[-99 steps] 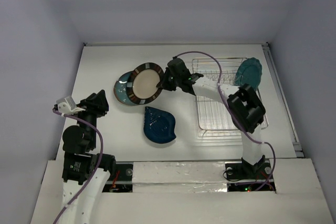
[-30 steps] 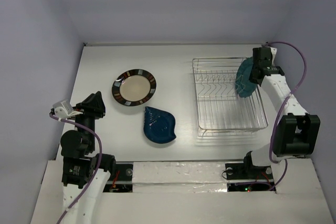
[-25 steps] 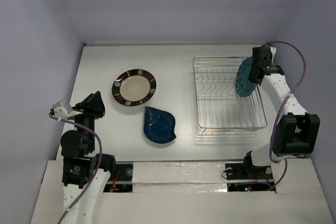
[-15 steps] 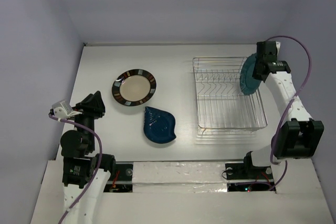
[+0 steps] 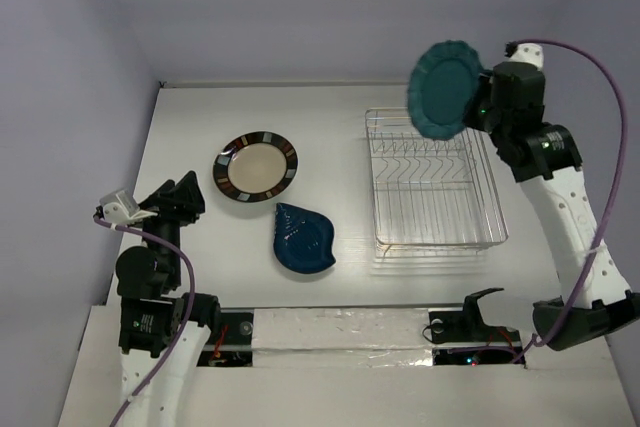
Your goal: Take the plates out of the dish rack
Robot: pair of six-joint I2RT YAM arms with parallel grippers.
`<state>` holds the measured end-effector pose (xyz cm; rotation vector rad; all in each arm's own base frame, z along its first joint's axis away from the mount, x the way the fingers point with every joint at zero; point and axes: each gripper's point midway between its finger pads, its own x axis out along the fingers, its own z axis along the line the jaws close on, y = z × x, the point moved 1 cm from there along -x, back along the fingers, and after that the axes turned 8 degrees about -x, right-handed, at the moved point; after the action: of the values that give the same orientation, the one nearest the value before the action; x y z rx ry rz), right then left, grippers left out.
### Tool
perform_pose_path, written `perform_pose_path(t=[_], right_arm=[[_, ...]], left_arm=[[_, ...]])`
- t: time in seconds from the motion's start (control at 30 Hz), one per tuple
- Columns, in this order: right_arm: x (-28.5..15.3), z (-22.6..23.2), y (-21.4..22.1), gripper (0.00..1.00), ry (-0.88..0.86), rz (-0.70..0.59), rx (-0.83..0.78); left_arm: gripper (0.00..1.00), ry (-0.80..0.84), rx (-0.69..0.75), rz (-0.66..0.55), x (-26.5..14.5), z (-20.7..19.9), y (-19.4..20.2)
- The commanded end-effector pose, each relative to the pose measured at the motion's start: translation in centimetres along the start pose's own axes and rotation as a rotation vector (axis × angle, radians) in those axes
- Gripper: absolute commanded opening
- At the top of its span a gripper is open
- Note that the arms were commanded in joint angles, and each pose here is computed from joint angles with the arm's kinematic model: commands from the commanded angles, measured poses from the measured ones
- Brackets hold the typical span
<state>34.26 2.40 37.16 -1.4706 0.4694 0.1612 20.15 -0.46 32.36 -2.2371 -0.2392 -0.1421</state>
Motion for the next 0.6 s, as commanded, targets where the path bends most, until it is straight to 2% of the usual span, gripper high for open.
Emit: perform_pose_path(t=[0.0, 0.03, 0.07, 0.1, 0.13, 0.2, 0.43, 0.57], right_arm=[[-3.0, 10.7, -3.7, 0.0, -0.403, -0.142, 0.246], [-3.4, 13.0, -4.6, 0.0, -0.497, -0.187, 0.297], [-4.0, 15.4, -4.2, 0.0, -0.603, -0.169, 0.327], [-3.6, 18.6, -2.0, 0.0, -0.677, -0.097, 0.371], [-4.1, 20.5, -2.9, 0.0, -0.752, -0.132, 0.408], [-3.9, 25.4, -0.9, 0.0, -0.837, -0.054, 0.432], [-4.4, 35.8, 1.5, 0.0, -1.021, 0.04, 0.527], [-2.3, 40.0, 5.7, 0.0, -1.043, 0.16, 0.572]], left_arm=[[0.53, 0.005, 0.002, -0.01, 0.8, -0.1, 0.1], [0.58, 0.004, 0.002, -0.008, 0.8, 0.0, 0.2], [0.6, -0.002, 0.005, -0.001, 1.0, 0.0, 0.4], [0.64, -0.004, 0.005, 0.002, 1.0, 0.1, 0.5], [0.66, -0.004, 0.004, 0.002, 1.0, 0.1, 0.4], [0.69, -0.005, 0.005, 0.004, 1.1, 0.1, 0.5], [0.7, -0.018, 0.011, 0.021, 1.4, 0.3, 0.9], [0.7, -0.02, 0.011, 0.023, 1.3, 0.4, 1.0]])
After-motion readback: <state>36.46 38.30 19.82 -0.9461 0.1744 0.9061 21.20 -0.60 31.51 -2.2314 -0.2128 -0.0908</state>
